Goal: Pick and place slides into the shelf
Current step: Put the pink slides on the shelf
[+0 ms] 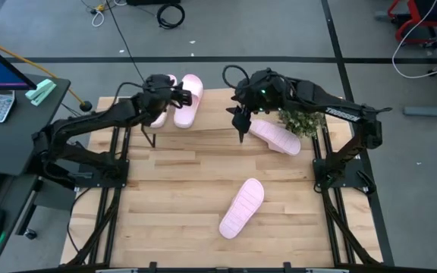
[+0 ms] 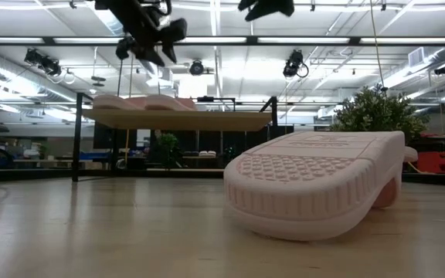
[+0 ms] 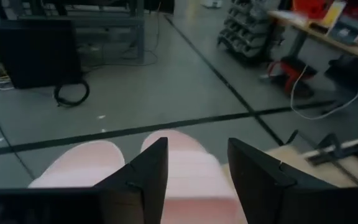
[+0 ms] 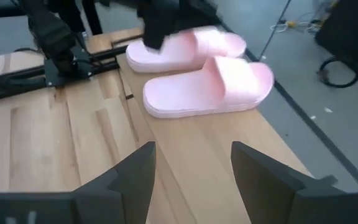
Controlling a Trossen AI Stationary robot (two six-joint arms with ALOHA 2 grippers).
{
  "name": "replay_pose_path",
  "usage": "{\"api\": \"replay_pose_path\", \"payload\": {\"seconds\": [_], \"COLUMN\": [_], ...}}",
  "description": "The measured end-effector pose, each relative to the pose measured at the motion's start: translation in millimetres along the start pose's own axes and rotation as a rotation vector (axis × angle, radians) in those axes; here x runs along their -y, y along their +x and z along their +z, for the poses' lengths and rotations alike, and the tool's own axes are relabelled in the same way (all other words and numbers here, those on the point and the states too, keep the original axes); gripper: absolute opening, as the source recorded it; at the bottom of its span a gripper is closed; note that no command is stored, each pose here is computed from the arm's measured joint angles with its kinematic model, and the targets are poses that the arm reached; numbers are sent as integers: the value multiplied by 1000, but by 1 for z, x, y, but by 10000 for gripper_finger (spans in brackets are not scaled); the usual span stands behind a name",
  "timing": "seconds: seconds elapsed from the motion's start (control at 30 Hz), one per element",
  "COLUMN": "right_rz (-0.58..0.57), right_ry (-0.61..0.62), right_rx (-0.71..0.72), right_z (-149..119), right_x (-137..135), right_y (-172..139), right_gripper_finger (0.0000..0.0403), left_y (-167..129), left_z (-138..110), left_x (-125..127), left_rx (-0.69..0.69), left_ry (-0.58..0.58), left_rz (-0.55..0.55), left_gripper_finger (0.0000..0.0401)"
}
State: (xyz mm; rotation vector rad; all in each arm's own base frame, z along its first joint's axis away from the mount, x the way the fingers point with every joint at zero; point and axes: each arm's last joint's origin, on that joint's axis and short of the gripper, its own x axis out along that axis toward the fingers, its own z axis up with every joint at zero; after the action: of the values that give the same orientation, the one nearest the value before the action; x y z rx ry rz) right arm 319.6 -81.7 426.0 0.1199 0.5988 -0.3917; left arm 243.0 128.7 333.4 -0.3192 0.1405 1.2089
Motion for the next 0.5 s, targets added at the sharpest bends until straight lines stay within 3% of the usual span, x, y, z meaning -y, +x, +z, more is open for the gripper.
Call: {"api": "replay_pose_path", "payload": {"seconds": [0.1, 0.27, 0.5], "right_rz": [33, 94, 92], "right_ry": [-9, 1, 0], "right_rx": [19, 34, 57], "right_z": [-4, -15, -25], "right_x": [10, 27, 50], "right_y": [14, 35, 51], "right_gripper_finger": [215, 215, 215], "left_y": [-9, -25, -51], "left_z": [5, 9, 16], "left_x": [-2, 2, 6], "left_rx": [1, -33, -30], "left_ry": [-2, 44, 36], "left_rz": [-41, -209, -402], "left_gripper_finger": [168, 165, 145]}}
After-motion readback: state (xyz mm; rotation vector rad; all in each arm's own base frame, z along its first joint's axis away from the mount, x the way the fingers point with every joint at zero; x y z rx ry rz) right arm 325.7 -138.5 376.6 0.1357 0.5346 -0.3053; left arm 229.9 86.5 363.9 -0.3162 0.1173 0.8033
